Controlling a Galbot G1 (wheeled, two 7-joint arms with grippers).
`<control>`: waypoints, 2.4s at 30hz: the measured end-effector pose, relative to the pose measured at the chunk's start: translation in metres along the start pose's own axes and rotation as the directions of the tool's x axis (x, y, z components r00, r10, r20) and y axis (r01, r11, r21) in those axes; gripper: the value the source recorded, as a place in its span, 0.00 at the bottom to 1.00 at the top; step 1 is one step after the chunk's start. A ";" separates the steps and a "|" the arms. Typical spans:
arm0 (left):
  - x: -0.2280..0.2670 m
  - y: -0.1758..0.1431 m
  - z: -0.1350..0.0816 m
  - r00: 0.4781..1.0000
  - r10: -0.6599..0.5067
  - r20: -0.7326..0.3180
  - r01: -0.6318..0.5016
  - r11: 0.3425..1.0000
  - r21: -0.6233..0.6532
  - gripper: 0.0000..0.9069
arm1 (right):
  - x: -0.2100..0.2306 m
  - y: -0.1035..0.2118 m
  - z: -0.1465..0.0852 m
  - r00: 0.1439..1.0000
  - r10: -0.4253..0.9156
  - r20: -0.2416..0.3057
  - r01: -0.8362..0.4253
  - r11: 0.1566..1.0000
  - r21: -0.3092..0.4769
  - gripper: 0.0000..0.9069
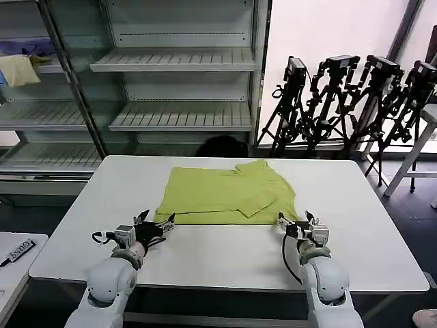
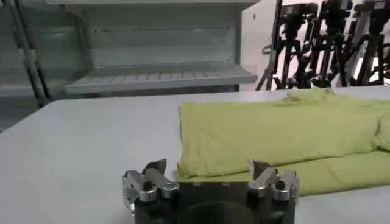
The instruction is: Fold and organize the clothes.
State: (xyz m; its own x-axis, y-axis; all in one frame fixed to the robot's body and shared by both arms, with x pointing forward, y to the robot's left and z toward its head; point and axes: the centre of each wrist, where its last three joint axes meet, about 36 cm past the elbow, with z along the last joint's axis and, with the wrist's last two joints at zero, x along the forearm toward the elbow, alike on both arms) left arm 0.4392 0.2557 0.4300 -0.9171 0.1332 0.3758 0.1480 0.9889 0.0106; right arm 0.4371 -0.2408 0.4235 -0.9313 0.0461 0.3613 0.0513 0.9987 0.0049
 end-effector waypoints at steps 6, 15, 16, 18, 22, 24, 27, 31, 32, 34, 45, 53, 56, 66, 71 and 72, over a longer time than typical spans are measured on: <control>-0.002 -0.001 0.003 1.000 0.002 -0.008 -0.002 1.000 0.002 1.00 | 0.002 0.001 0.008 1.000 -0.002 -0.016 0.002 1.000 -0.002 0.31; -0.005 0.003 0.009 1.000 -0.002 -0.027 0.002 1.000 0.006 0.47 | 0.004 -0.001 0.011 1.000 0.002 -0.022 -0.002 1.000 -0.001 0.00; -0.005 0.003 0.010 1.000 -0.003 -0.030 0.003 1.000 0.007 0.21 | 0.004 -0.001 0.011 1.000 0.002 -0.022 -0.002 1.000 -0.001 0.00; -0.006 0.003 0.011 0.999 -0.002 -0.035 0.002 1.000 0.009 0.02 | 0.005 -0.001 0.011 1.000 0.001 -0.020 -0.001 1.000 0.000 0.00; -0.007 0.004 0.015 0.999 0.000 -0.044 0.001 1.000 0.013 0.01 | 0.005 -0.001 0.010 1.000 -0.001 -0.018 0.001 1.000 0.000 0.00; -0.007 0.005 0.016 0.999 0.001 -0.047 0.000 1.000 0.014 0.01 | 0.005 -0.001 0.010 1.000 -0.001 -0.018 0.001 1.000 0.001 0.00; -0.008 0.005 0.018 0.999 0.004 -0.054 -0.003 1.000 0.018 0.00 | 0.005 -0.001 0.010 1.000 -0.001 -0.019 0.001 1.000 0.002 0.00; -0.008 0.006 0.020 0.998 0.005 -0.058 -0.003 1.000 0.028 0.00 | 0.007 -0.001 0.010 1.000 -0.003 -0.018 0.003 1.000 0.003 0.00; -0.007 0.006 0.020 0.998 0.005 -0.059 -0.003 1.000 0.028 0.00 | 0.007 -0.001 0.010 1.000 -0.004 -0.018 0.004 1.000 0.004 0.00; -0.007 0.006 0.021 0.998 0.004 -0.062 -0.002 1.000 0.029 0.00 | 0.008 0.000 0.009 1.000 -0.006 -0.017 0.006 1.000 0.005 0.00; 0.001 0.007 0.022 0.998 -0.010 -0.059 0.011 1.000 0.020 0.00 | 0.020 0.002 0.010 1.000 -0.029 -0.012 0.029 1.000 -0.009 0.00; 0.020 0.010 0.021 0.999 -0.015 -0.051 0.015 1.000 0.004 0.00 | 0.046 0.005 0.013 0.999 -0.049 -0.009 0.049 0.999 -0.015 0.00; 0.032 0.011 0.023 0.999 -0.013 -0.052 0.013 1.000 -0.003 0.00 | 0.059 0.007 0.017 0.998 -0.053 -0.015 0.053 0.998 -0.016 0.00; 0.084 0.006 0.035 0.998 -0.006 -0.067 0.005 1.000 -0.014 0.00 | 0.110 0.007 0.029 0.997 -0.064 -0.049 0.064 0.998 -0.008 0.00; 0.108 0.005 0.040 0.997 -0.018 -0.072 0.017 1.000 -0.015 0.00 | 0.133 0.010 0.033 0.995 -0.079 -0.067 0.079 0.997 -0.003 0.00; 0.112 0.006 0.042 0.997 -0.020 -0.075 0.019 1.000 -0.015 0.00 | 0.137 0.010 0.033 0.994 -0.081 -0.070 0.081 0.997 -0.004 0.00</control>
State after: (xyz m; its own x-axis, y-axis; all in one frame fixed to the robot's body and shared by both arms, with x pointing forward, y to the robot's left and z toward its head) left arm 0.3219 0.2788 0.4337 -0.8896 0.1081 0.4438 0.1360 0.9902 0.0313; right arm 0.2980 -0.2233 0.4418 -0.9049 -0.0363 0.4241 -0.0226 0.9990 0.0374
